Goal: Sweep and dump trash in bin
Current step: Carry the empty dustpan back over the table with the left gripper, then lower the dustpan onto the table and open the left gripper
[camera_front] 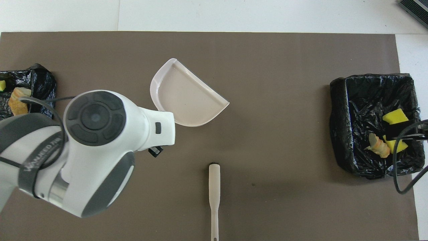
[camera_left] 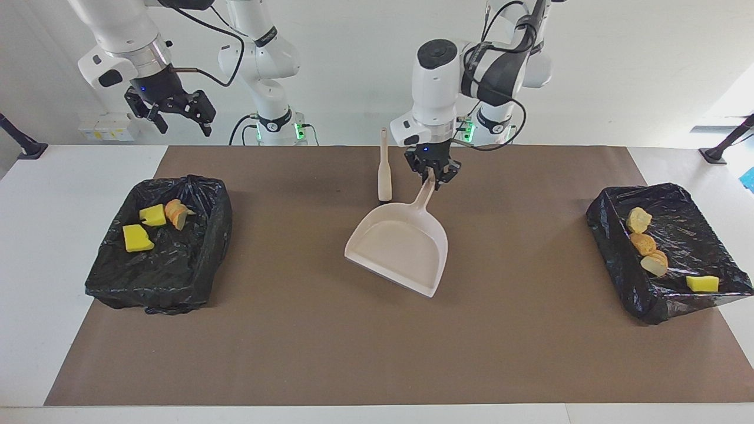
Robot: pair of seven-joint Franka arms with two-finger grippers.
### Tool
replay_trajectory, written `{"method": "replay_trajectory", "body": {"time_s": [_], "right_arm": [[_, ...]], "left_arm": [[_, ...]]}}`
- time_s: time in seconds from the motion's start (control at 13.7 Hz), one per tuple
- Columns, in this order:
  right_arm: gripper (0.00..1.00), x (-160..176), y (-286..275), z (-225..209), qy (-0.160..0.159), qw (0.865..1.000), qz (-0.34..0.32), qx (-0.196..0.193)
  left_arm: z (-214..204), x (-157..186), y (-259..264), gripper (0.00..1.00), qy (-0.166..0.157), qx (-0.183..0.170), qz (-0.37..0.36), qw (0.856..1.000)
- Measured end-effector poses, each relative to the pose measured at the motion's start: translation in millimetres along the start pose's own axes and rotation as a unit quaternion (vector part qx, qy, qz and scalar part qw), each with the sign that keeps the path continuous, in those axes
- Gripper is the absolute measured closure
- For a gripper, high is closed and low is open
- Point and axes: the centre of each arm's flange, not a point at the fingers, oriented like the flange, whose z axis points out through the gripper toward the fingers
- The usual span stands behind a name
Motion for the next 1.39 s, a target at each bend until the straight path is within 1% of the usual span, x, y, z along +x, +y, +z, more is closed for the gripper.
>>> {"method": "replay_trajectory", "body": {"time_s": [0.15,0.29,0.44,0.66,0.73,0.81,0.88,0.95,1.02,1.1,1.17,1.39], "right_arm": [[0.0,0,0,0,0.0,1.0,0.0,0.0],[0.0,0,0,0,0.0,1.0,0.0,0.0],[0.0,0,0,0,0.0,1.0,0.0,0.0],[0.0,0,0,0,0.0,1.0,0.0,0.0],[0.0,0,0,0,0.0,1.0,0.0,0.0],[0.0,0,0,0,0.0,1.0,0.0,0.0],[0.0,0,0,1,-0.001,1.0,0.0,0.0],[0.0,0,0,1,-0.001,1.0,0.0,0.0],[0.0,-1,0,2,-0.002,1.0,0.0,0.0],[0.0,-1,0,2,-0.002,1.0,0.0,0.0],[0.0,-1,0,2,-0.002,1.0,0.0,0.0],[0.0,-2,0,2,-0.002,1.0,0.0,0.0]], "left_arm": [[36,12,16,0.68,0.003,-0.008,-0.037,0.999],[59,17,22,0.68,0.005,-0.013,-0.049,0.999],[69,16,27,0.68,0.002,-0.015,-0.06,0.998],[69,15,33,0.68,0.005,-0.016,-0.062,0.998],[69,15,33,0.63,0.005,-0.016,-0.058,0.998],[69,15,32,0.54,0.006,-0.016,-0.053,0.998],[69,16,31,0.44,0.006,-0.016,-0.05,0.999],[69,16,28,0.31,0.006,-0.015,-0.049,0.999],[69,17,23,0.21,0.006,-0.015,-0.052,0.999],[69,19,15,0.07,0.006,-0.014,-0.059,0.998],[69,22,0,0.0,0.007,-0.014,-0.071,0.997],[71,32,-64,0.0,0.008,-0.013,-0.118,0.993]]}}
